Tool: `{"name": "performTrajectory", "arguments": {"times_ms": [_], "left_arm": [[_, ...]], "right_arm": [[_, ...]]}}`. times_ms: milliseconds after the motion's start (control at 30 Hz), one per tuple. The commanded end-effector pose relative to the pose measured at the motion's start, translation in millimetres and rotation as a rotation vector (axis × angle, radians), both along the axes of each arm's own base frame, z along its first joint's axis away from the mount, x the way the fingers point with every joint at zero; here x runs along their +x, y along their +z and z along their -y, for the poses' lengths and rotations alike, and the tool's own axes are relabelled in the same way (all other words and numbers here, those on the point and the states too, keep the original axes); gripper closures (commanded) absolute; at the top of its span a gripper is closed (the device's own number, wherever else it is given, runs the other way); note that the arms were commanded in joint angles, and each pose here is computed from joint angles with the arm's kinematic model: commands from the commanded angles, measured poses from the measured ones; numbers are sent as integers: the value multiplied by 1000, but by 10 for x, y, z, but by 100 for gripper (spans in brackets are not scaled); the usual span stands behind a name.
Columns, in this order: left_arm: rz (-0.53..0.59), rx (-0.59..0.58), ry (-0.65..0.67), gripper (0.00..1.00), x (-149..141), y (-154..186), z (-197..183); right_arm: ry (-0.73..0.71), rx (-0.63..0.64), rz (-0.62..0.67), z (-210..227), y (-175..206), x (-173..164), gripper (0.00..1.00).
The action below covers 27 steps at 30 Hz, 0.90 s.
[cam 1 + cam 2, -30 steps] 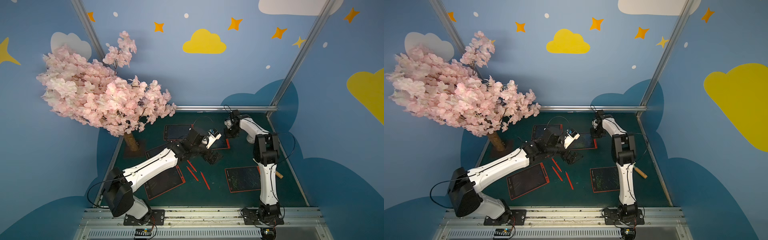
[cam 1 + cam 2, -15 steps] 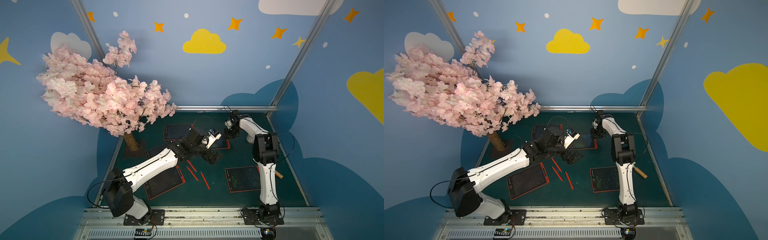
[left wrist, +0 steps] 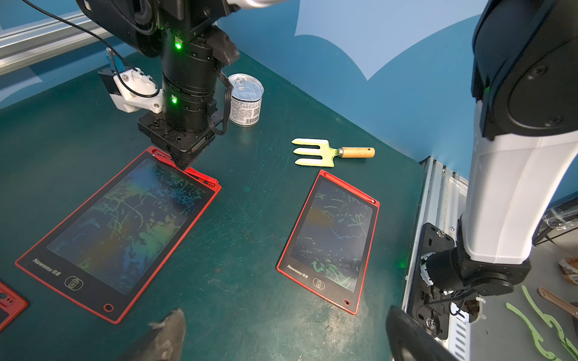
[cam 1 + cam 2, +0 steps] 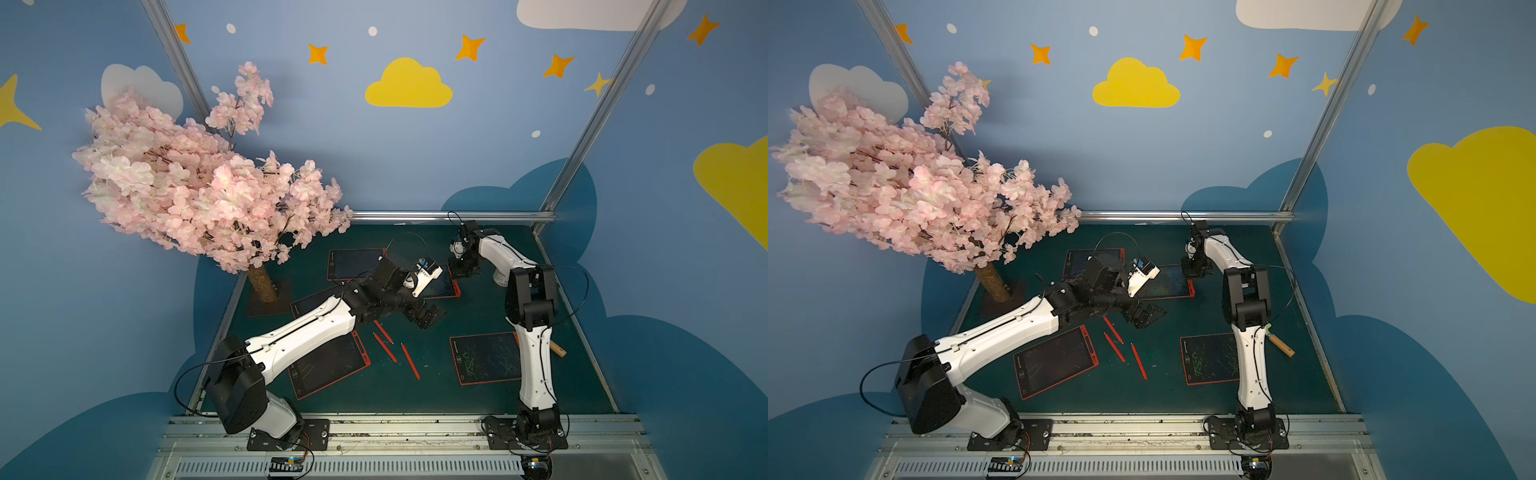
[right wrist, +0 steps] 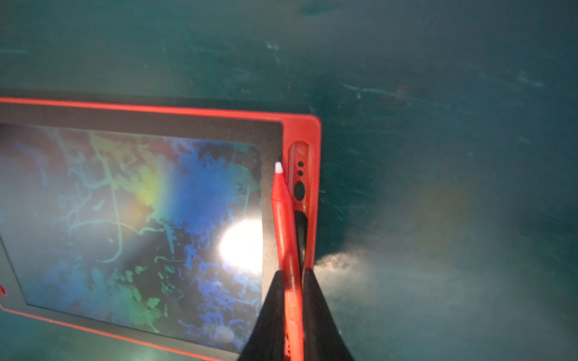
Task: Place the stylus back onto the writing tablet
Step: Place the stylus on the writing tablet.
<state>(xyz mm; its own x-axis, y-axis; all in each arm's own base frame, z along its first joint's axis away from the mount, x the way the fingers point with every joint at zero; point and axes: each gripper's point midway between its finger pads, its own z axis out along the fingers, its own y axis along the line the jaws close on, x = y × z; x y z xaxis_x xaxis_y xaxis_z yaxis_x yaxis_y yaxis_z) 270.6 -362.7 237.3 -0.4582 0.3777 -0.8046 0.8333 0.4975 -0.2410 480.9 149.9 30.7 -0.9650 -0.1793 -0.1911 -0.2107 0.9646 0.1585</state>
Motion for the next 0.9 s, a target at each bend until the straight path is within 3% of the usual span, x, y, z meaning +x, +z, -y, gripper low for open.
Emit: {"name": "performTrajectory", "arguments": {"times_ms": [0, 267, 600, 867], "left_arm": [[18, -37, -13, 1, -36, 161, 6], [18, -42, -13, 1, -44, 178, 7], [16, -40, -12, 1, -41, 166, 8], [19, -41, -10, 1, -39, 178, 1]], "right_arm": [[-6, -17, -6, 0, 31, 23, 87], [-19, -29, -18, 16, -8, 29, 91], [-1, -17, -35, -50, -52, 9, 86], [-10, -42, -46, -34, -108, -5, 88]]}}
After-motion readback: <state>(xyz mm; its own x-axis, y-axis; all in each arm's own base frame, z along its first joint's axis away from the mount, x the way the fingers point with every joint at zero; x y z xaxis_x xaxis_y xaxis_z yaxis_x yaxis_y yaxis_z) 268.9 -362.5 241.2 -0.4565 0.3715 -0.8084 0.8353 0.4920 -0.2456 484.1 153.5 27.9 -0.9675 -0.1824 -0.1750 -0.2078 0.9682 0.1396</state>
